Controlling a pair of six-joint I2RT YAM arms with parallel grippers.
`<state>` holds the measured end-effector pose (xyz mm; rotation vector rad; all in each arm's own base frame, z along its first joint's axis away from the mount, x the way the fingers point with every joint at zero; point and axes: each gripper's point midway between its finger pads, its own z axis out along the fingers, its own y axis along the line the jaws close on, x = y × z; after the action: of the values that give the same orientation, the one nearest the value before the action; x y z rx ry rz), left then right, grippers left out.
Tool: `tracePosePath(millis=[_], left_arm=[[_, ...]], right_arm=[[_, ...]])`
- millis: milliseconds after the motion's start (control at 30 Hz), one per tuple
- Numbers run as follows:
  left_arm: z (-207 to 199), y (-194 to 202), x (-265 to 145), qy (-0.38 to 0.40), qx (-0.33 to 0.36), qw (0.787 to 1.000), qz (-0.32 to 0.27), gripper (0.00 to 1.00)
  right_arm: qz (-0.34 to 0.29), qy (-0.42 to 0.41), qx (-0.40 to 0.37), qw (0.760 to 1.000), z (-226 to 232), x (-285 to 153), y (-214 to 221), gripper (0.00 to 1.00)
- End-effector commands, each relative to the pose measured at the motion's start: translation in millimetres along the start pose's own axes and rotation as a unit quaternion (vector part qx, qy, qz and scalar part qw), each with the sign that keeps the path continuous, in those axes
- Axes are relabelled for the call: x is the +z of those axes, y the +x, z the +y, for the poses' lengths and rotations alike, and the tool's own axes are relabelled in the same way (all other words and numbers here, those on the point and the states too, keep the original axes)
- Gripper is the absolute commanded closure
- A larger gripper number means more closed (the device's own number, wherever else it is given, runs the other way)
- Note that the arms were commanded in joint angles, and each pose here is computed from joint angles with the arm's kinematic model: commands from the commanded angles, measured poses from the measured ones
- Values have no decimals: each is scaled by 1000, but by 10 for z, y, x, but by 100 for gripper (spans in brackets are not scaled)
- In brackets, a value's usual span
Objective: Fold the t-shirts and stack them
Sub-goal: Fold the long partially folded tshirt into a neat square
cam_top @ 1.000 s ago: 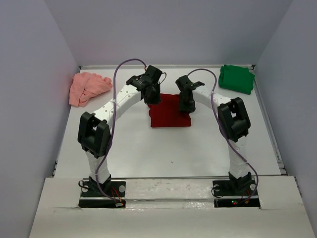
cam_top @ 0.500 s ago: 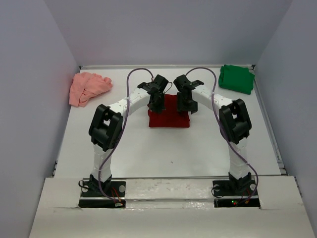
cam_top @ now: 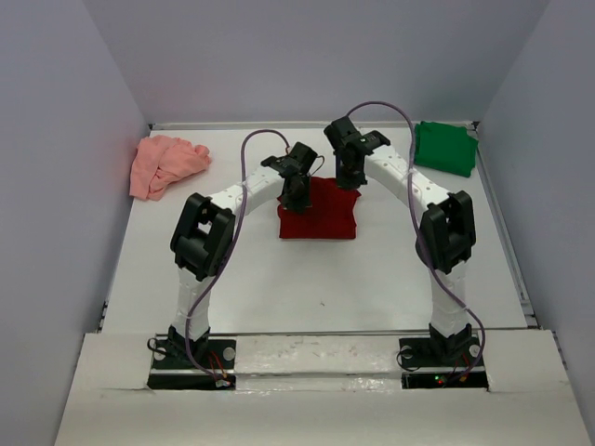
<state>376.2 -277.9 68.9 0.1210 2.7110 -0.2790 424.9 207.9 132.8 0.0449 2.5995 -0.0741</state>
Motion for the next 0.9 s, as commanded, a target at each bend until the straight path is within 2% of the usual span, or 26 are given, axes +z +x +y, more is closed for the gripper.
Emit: tracePosePath(millis=[0, 133, 533, 867], left_arm=[[-34, -14, -63, 7, 5, 1000, -7, 100], [-48, -46, -126, 8, 5, 1000, -10, 100], [-40, -56, -142, 7, 10, 1000, -9, 100], [-22, -19, -147, 6, 12, 1000, -7, 100]], right_arm=[[-5, -5, -9, 1000, 34, -81, -30, 100], [15, -6, -13, 1000, 90, 173, 124, 100], [43, 3, -17, 999, 160, 550, 311, 100], [60, 52, 0, 997, -138, 711, 470, 100]])
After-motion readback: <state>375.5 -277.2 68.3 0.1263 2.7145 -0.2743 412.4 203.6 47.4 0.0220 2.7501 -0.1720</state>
